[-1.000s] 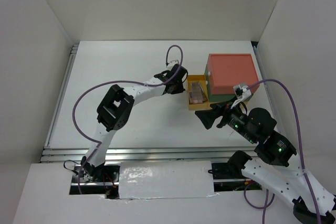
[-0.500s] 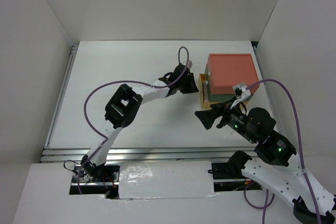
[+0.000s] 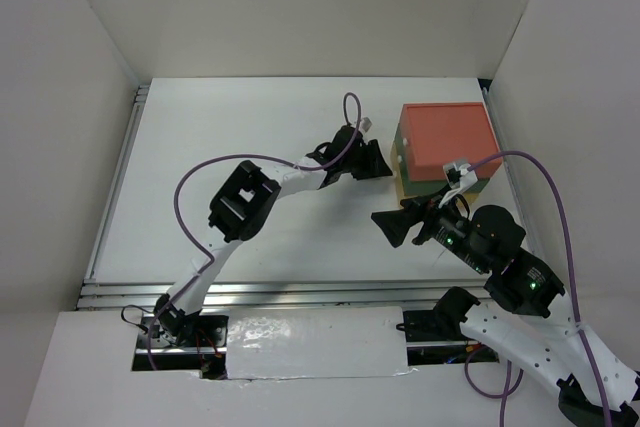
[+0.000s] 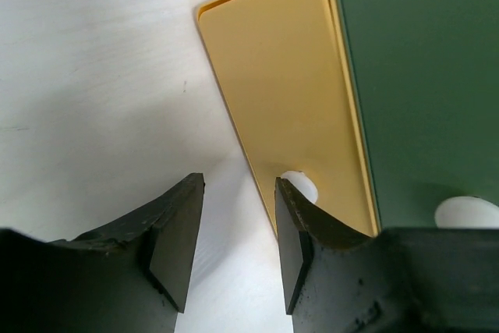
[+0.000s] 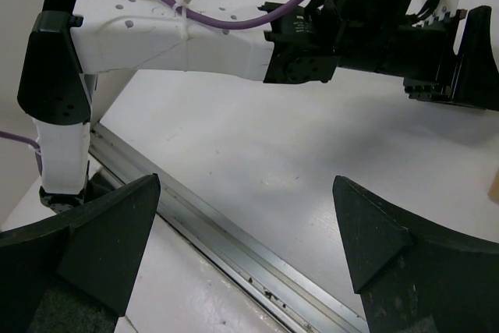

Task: Organize the makeup

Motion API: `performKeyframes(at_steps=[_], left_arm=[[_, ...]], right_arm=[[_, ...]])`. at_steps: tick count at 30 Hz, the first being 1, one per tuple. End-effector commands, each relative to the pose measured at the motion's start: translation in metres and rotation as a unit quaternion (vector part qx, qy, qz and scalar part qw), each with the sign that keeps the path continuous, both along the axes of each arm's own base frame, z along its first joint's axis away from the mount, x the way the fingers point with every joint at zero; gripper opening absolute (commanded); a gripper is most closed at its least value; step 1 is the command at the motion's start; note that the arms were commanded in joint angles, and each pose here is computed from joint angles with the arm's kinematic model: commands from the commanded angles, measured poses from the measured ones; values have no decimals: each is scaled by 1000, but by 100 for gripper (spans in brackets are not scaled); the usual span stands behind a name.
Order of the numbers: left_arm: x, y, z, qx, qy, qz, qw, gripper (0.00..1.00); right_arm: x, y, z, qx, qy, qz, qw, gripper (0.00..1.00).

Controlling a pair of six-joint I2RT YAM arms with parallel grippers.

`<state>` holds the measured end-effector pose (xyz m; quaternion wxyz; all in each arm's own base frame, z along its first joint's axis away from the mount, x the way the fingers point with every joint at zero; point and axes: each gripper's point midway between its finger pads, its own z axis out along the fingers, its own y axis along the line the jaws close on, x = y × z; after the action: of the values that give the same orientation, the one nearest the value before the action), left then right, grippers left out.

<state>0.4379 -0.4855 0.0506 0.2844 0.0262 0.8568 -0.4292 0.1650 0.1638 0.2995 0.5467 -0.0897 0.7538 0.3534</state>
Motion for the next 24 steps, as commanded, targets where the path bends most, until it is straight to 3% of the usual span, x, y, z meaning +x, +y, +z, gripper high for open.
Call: performKeyframes(at_steps=[1,4,7,10,12,14,17,19,22,24], left_arm=[[1,-15,27,-38,-22,-6,999,54],[12,22,24,17,3,72,997,56],[10,71,11,73,32,137,987,65],[5,161,49,157,5,242,958,93],[-4,204,95,181,-27,272,945,99],[-22,255,114,241,-31,316,917,99],[-68,324,183,241,-69,372,894,99],[-100,362,181,278,-68,390,875,99],[-146,410,209,276,-96,432,853,99],[-183,430,226,252,-112,444,852,99]], right_arm=[[-2,-2,7,1,-12,1,1000,100],[-3,-3,7,2,-13,-1,1000,100],[0,-8,10,9,-12,-16,1000,100],[8,-29,17,25,-6,-84,996,100],[4,-42,28,29,-4,-108,994,100],[3,-60,41,42,-10,-146,988,100],[-9,-87,62,59,-32,-179,982,100],[-18,-102,75,72,-51,-191,978,100],[-28,-121,86,74,-64,-209,973,100],[-35,-130,91,68,-68,-214,972,100]])
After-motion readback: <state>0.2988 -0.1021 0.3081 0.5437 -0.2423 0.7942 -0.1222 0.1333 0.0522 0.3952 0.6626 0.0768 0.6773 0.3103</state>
